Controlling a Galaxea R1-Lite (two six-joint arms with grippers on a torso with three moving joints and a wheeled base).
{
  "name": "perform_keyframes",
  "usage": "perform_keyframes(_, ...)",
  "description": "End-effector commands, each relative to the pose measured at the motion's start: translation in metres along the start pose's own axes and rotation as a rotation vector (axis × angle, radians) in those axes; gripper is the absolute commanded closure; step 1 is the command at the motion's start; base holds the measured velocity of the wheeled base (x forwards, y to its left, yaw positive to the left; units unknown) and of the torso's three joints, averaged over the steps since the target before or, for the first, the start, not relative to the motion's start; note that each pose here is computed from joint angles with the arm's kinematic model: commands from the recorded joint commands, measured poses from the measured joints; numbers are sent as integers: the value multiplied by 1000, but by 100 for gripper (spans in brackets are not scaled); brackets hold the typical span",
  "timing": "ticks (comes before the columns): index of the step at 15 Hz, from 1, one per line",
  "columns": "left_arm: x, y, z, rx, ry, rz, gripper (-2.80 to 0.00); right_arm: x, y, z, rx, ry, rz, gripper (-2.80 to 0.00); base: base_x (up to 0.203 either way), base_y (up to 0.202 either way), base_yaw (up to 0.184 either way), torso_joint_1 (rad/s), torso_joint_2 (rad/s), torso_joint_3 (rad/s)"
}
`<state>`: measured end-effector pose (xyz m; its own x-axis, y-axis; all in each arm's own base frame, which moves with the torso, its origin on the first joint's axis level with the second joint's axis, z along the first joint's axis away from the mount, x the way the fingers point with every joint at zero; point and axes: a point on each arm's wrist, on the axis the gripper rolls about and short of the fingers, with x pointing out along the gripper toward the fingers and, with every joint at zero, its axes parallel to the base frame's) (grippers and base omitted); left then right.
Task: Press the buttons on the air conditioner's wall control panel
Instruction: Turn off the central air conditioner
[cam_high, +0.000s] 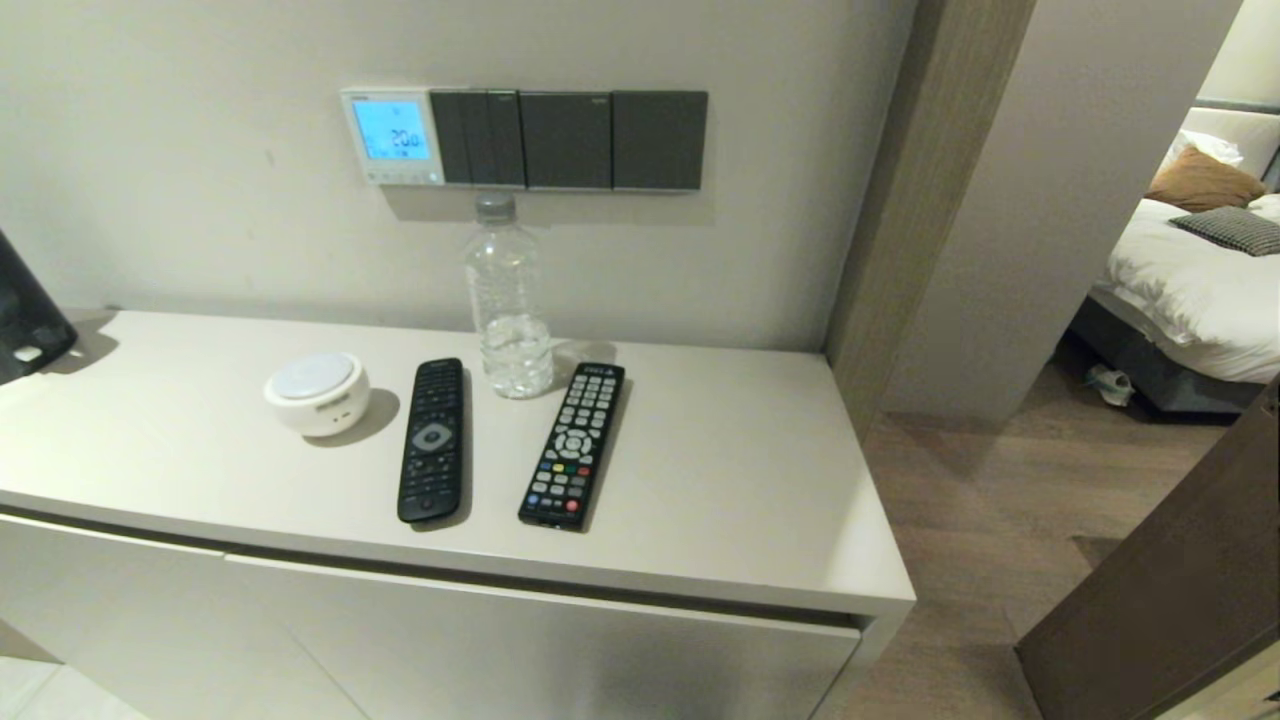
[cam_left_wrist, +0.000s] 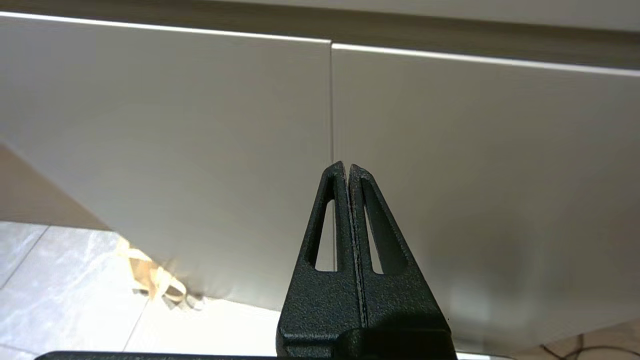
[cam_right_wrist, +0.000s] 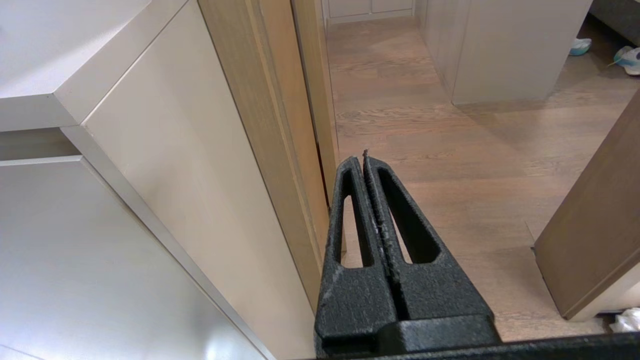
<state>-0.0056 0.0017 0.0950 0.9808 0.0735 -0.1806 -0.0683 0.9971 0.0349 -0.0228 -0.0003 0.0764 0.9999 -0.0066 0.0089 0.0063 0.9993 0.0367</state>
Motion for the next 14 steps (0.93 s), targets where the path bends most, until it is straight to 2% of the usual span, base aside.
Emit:
perform_keyframes(1,-5,0,-3,-3,-16,11,0,0,0,0,0,3,0,0,0,0,0,0,0,0)
perform_keyframes(7,-8,0,-9,2,-46,21,0,0,0,0,0,3,0,0,0,0,0,0,0,0)
perform_keyframes(10,-12,0,-12,38,-60,8,0,0,0,0,0,3,0,0,0,0,0,0,0,0)
perform_keyframes(12,-14,-1,-15,54,-89,-36,0,0,0,0,0,3,0,0,0,0,0,0,0,0)
perform_keyframes(14,-12,-1,-22,61,-79,-59,0,0,0,0,0,3,0,0,0,0,0,0,0,0)
